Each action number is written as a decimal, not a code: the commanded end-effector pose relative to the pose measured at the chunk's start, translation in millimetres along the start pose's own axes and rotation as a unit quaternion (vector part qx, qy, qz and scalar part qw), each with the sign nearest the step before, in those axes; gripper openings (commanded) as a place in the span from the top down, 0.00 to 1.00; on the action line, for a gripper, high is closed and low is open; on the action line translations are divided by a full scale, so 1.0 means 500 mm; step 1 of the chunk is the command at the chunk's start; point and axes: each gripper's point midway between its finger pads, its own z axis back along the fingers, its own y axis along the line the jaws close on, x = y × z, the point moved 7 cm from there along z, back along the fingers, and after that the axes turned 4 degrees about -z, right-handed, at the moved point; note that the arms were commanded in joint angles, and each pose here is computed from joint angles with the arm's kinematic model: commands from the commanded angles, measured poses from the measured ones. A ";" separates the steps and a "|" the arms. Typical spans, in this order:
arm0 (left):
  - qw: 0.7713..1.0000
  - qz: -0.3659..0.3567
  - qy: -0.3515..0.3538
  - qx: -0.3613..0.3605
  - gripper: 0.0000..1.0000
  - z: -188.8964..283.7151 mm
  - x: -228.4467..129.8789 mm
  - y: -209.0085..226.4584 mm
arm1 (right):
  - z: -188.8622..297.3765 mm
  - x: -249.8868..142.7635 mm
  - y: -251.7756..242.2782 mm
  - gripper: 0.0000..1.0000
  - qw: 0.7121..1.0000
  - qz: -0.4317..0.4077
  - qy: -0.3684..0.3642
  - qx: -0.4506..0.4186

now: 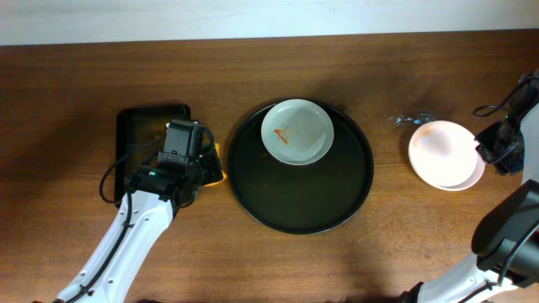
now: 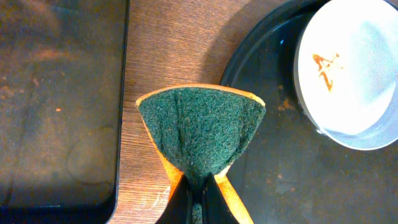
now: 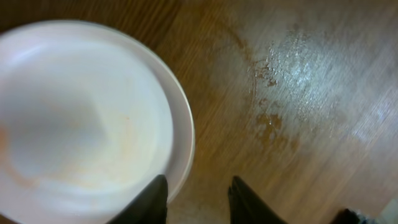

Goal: Clean dirty plates on tray and stack at the side
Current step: 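Carry the front plate right and stack it on the cleaned plate, then grasp the back plate edge with the right gripper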

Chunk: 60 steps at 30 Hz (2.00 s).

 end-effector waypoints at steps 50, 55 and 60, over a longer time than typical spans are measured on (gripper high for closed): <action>0.966 -0.159 0.063 -0.192 1.00 -0.145 -0.128 -0.281 | -0.031 -0.568 0.326 0.96 0.854 0.495 0.159 0.008; 0.958 -0.188 0.081 -0.200 1.00 -0.170 -0.176 -0.316 | -0.032 -0.568 0.327 0.96 0.854 0.495 0.159 0.009; 0.963 -0.192 0.099 -0.162 0.99 -0.218 -0.202 -0.300 | -0.032 -0.568 0.327 0.96 0.854 0.495 0.159 0.009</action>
